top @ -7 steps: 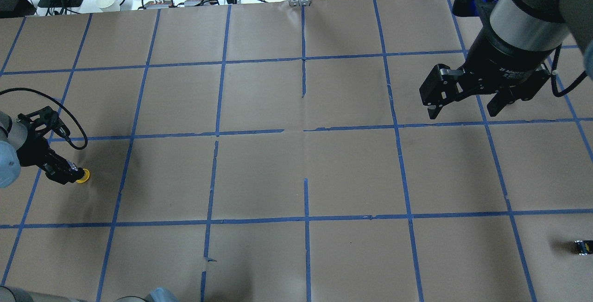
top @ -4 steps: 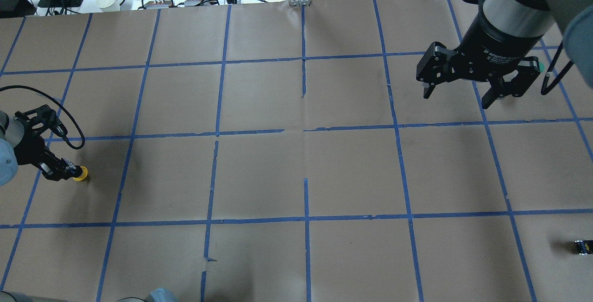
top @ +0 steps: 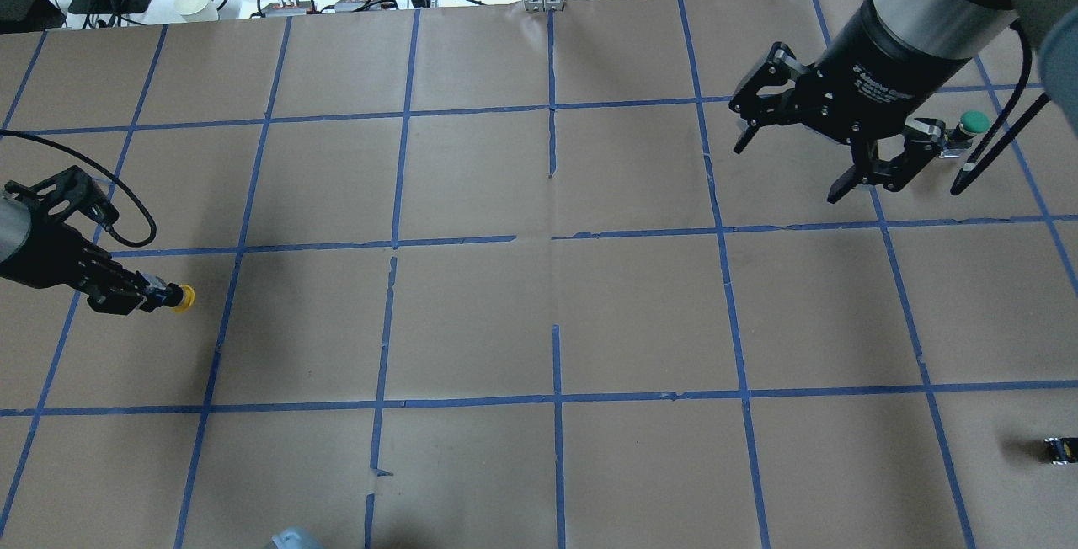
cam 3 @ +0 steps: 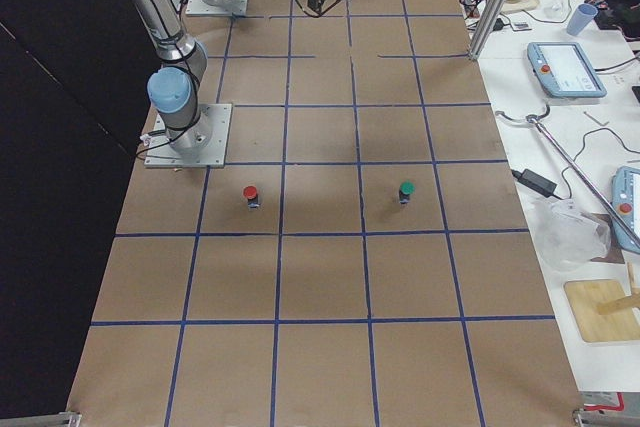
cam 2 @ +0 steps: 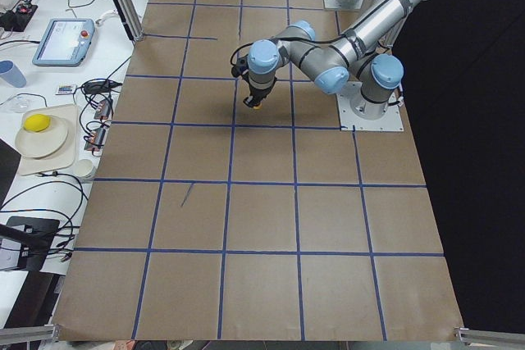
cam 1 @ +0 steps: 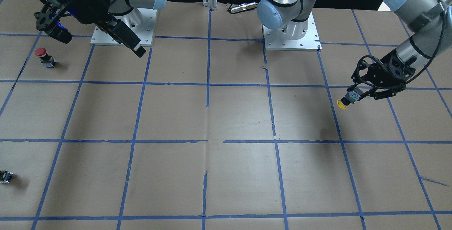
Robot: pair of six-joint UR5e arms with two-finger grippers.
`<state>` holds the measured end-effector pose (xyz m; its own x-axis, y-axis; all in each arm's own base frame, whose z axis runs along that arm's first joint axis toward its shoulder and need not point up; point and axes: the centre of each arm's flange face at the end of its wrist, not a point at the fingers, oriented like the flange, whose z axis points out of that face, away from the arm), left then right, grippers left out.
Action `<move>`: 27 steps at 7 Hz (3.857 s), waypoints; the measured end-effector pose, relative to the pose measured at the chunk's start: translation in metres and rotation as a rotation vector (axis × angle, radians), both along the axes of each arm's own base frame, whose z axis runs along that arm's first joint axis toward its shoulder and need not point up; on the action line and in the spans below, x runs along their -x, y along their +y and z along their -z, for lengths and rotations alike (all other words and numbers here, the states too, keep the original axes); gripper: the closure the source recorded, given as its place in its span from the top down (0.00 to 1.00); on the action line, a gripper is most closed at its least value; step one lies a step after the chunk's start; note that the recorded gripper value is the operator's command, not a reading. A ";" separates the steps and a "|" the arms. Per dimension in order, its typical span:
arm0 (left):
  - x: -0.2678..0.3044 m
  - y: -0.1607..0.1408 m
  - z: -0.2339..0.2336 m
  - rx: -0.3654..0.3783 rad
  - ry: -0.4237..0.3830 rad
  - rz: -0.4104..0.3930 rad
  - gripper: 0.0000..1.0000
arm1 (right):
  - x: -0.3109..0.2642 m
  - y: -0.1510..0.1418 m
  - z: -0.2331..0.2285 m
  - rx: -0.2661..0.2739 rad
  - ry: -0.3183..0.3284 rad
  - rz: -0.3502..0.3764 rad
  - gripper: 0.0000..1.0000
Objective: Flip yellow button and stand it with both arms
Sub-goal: 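Lift the button with the left gripper while the right gripper approaches, then hold the button with the left gripper while the right gripper grips its cap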
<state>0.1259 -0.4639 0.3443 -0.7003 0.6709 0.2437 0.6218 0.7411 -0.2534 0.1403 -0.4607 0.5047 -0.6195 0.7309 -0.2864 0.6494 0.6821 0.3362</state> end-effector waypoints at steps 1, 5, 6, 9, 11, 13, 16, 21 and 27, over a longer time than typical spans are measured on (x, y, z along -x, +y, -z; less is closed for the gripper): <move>0.042 -0.021 -0.036 -0.010 0.062 -0.017 0.20 | -0.003 -0.004 -0.003 -0.044 -0.116 0.089 1.00; 0.255 -0.027 -0.121 -0.162 0.436 -0.180 0.20 | -0.009 -0.001 -0.001 -0.228 -0.363 0.222 1.00; 0.284 -0.018 -0.136 -0.204 0.558 -0.213 0.20 | -0.002 -0.004 -0.004 -0.250 -0.423 0.273 1.00; 0.315 -0.008 -0.139 -0.321 0.893 -0.286 0.20 | 0.017 -0.011 -0.013 -0.281 -0.557 0.369 1.00; 0.321 -0.003 -0.113 -0.403 1.069 -0.337 0.20 | 0.013 -0.007 -0.020 -0.341 -0.638 0.417 1.00; 0.333 0.006 -0.105 -0.486 1.166 -0.374 0.20 | 0.007 0.001 -0.021 -0.393 -0.674 0.437 1.00; 0.342 0.011 -0.105 -0.519 1.181 -0.375 0.20 | 0.003 0.001 -0.015 -0.427 -0.703 0.450 1.00; 0.351 0.016 -0.104 -0.532 1.179 -0.358 0.20 | -0.007 -0.004 0.007 -0.486 -0.742 0.459 0.96; 0.352 0.019 -0.109 -0.522 1.179 -0.348 0.20 | -0.011 -0.001 0.003 -0.484 -0.739 0.450 0.37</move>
